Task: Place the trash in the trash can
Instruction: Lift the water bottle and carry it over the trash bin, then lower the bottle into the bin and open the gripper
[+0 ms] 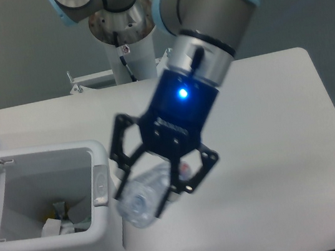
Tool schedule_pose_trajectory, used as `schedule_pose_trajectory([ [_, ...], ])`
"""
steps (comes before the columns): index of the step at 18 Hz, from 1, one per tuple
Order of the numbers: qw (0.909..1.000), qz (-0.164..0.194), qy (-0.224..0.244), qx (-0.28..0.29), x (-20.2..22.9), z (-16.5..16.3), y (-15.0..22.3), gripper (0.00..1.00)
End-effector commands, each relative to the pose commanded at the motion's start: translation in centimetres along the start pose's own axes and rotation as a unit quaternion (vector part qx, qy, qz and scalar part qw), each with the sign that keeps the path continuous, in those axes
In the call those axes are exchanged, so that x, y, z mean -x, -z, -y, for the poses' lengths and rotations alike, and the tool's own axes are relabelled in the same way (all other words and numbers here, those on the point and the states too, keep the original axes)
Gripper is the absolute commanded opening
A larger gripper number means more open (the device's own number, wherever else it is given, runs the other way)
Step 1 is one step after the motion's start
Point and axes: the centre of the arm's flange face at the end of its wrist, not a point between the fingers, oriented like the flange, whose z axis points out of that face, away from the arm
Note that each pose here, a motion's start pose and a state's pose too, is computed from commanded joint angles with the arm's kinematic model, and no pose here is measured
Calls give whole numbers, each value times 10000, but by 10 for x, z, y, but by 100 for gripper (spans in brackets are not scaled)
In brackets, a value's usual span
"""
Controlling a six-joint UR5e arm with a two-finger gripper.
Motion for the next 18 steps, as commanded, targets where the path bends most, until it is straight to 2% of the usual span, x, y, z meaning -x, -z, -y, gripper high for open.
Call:
schedule_pose_trajectory([
  [3, 9995, -266, 119, -88, -11, 3, -7, 28],
  [10, 9988, -473, 103, -114, -41, 19, -27, 28],
  [18, 9966, -813, 89, 30, -66, 11, -69, 28],
])
